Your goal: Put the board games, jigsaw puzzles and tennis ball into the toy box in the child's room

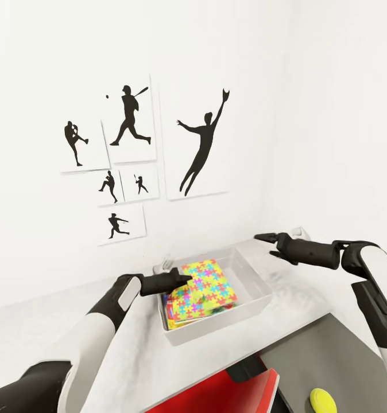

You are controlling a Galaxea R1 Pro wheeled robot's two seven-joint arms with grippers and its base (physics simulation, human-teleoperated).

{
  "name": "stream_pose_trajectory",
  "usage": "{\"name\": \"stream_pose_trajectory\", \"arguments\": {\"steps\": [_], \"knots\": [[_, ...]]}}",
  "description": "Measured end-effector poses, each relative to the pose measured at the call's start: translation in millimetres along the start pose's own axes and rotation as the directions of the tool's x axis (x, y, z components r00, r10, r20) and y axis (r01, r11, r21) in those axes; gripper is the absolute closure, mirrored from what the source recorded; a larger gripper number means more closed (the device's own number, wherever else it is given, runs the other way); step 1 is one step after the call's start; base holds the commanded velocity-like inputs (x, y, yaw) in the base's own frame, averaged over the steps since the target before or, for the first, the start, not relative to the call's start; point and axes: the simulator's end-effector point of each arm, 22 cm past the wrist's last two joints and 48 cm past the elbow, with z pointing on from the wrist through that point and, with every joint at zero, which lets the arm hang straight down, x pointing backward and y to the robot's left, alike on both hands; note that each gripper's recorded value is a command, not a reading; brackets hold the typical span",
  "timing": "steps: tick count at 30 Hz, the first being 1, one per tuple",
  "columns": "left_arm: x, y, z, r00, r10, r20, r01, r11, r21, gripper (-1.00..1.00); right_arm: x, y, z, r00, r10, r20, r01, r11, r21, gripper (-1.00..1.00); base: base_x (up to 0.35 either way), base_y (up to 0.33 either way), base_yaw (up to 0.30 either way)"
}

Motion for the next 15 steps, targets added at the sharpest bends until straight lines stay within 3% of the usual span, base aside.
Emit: {"name": "stream_pose_trajectory", "arguments": {"steps": [15], "knots": [[-26, 6, 1.4, 0.995, 0.066, 0.070, -0.061, 0.995, -0.077, 1.00, -3, -3, -2.8, 1.000, -0.008, 0.005, 0.007, 1.000, 0.012, -1.00, 0.000, 0.000, 0.000]]}}
